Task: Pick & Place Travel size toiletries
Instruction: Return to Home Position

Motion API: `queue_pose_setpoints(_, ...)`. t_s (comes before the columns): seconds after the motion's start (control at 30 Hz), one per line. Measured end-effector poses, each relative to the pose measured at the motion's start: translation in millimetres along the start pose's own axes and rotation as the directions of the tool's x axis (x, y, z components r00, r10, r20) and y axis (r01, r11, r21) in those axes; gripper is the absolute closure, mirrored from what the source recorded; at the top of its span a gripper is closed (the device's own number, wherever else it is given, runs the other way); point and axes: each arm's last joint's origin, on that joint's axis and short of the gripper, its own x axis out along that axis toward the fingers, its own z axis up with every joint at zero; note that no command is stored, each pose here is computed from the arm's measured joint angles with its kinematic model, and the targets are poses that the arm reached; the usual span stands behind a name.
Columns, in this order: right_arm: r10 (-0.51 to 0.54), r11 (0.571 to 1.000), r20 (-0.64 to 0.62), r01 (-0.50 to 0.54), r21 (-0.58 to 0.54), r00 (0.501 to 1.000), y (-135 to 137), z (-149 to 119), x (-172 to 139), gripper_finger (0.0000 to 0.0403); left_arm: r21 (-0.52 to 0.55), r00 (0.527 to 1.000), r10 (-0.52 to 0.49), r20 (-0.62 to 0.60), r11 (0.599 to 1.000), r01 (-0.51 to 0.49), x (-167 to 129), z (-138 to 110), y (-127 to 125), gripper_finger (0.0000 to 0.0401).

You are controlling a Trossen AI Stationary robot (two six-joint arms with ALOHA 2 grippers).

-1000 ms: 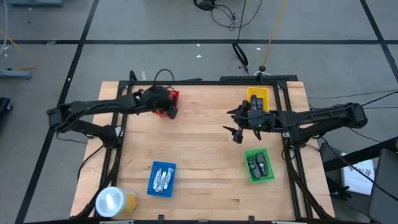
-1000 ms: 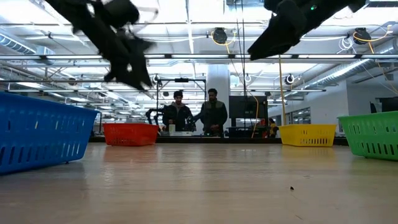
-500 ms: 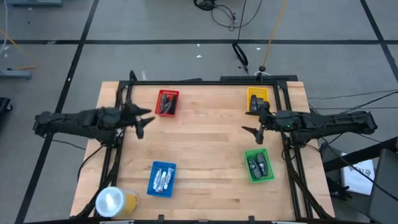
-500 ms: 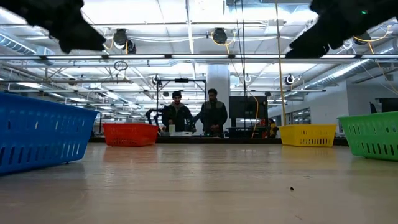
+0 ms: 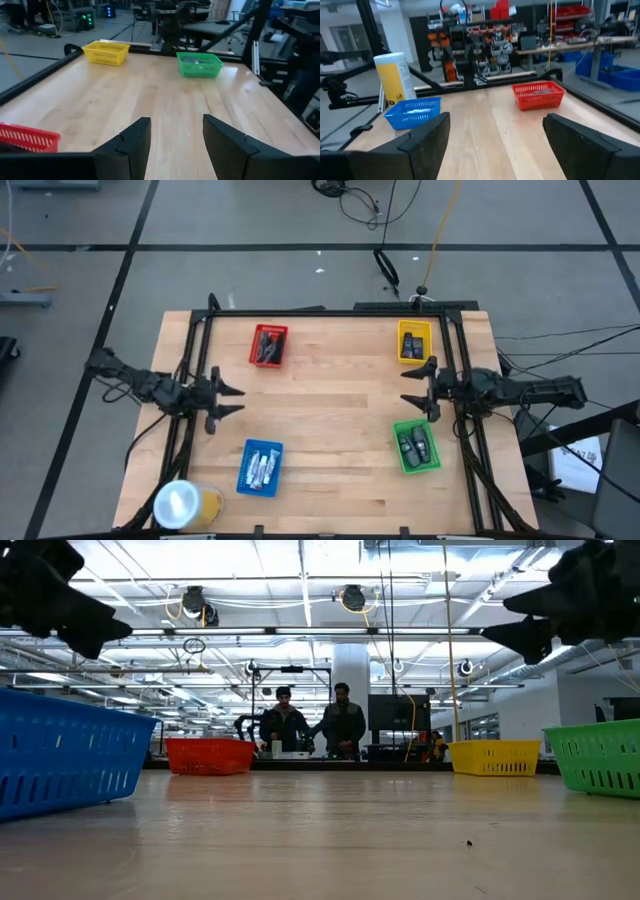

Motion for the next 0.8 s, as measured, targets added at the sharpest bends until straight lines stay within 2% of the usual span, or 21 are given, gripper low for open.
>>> queue_pose_setpoints(0.1,0.01,1.0,0.051,-0.009,-0.018,0.999,-1.3,-10.6,-0.1,0.0092,0.005,0.999,-0.03,0.011,1.0,0.03,-1.9,-5.8,-2.1,0.0221)
queue_pose_setpoints(0.17,0.022,1.0,0.136,-0.021,-0.014,0.99,-0.5,-3.8,-1.5,0.0092,0.017,0.997,-0.069,0.019,0.998,0.068,-4.0,-7.2,-4.4,0.0222)
queue_pose_setpoints(0.23,0.029,1.0,0.152,-0.027,-0.015,0.988,-0.1,-3.0,-2.4,0.0092,0.027,0.993,-0.112,0.024,0.993,0.111,-5.9,-10.1,-7.0,0.0221)
queue_pose_setpoints(0.3,0.039,0.999,0.099,-0.036,-0.025,0.994,0.6,-8.1,-1.6,0.0092,0.029,0.988,-0.156,0.023,0.987,0.155,-7.0,-15.9,-9.8,0.0221)
queue_pose_setpoints(0.37,0.067,0.997,0.103,-0.064,-0.038,0.992,2.1,-7.6,-1.8,0.0092,0.018,0.984,-0.175,0.014,0.984,0.175,-7.0,-24.4,-12.1,0.0222)
queue_pose_setpoints(0.5,0.082,0.996,0.104,-0.077,-0.052,0.991,3.4,-7.6,-2.0,0.0092,0.024,0.978,-0.203,0.045,0.979,0.202,-10.9,-23.2,-17.3,0.0222)
queue_pose_setpoints(0.8,0.081,0.996,0.108,-0.076,-0.051,0.991,3.4,-7.2,-2.1,0.0092,0.016,0.97,-0.241,0.027,0.97,0.241,-14.2,-26.1,-23.0,0.0221)
